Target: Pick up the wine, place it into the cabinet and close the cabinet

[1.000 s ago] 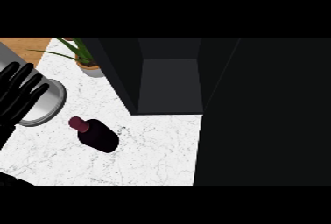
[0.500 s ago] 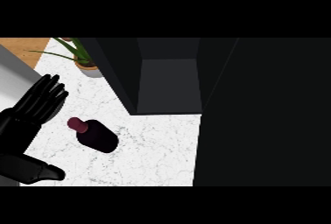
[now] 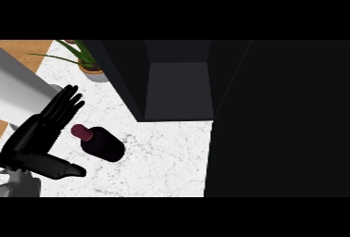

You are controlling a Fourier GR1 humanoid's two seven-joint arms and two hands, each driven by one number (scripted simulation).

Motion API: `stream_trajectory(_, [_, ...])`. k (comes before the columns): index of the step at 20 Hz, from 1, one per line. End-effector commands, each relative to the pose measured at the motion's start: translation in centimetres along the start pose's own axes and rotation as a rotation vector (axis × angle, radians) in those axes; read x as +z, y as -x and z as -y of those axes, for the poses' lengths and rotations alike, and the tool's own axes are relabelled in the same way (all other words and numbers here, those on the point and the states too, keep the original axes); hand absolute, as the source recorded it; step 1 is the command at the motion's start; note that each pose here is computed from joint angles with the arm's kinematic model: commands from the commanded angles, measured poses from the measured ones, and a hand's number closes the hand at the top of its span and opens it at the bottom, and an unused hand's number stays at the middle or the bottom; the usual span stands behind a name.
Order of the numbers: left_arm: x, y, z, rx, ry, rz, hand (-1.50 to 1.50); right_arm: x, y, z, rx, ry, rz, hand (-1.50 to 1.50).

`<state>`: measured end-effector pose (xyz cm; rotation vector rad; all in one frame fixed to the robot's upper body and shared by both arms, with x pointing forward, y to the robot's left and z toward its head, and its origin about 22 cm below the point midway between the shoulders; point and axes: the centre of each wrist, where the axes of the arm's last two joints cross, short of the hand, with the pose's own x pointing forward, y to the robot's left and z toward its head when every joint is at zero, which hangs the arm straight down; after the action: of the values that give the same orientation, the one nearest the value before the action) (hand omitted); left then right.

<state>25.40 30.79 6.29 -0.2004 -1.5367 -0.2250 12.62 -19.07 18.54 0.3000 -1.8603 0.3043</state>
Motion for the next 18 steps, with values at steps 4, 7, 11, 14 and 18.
stream_trajectory(4, [-0.7,3.2,-1.0,-0.023,-0.036,-0.028,-1.5,4.9,-5.1,-0.4,-0.023,-0.024,0.089,-1.5])
stream_trajectory(7, [-3.1,4.2,-1.9,-0.008,-0.022,-0.034,-1.5,3.3,-3.1,-0.1,-0.026,-0.018,0.083,-1.5])
stream_trajectory(11, [-2.7,6.3,-2.3,-0.013,-0.041,-0.063,-1.5,3.8,-4.4,-0.5,-0.036,-0.036,0.098,-1.5])
stream_trajectory(14, [-3.4,7.2,-1.2,-0.017,-0.004,-0.08,-1.5,4.0,-4.6,0.0,-0.021,-0.036,0.109,-1.5])
stream_trajectory(18, [-2.1,10.4,-1.8,0.017,0.001,-0.073,-1.5,4.0,-4.7,-0.8,-0.03,-0.022,0.09,-1.5])
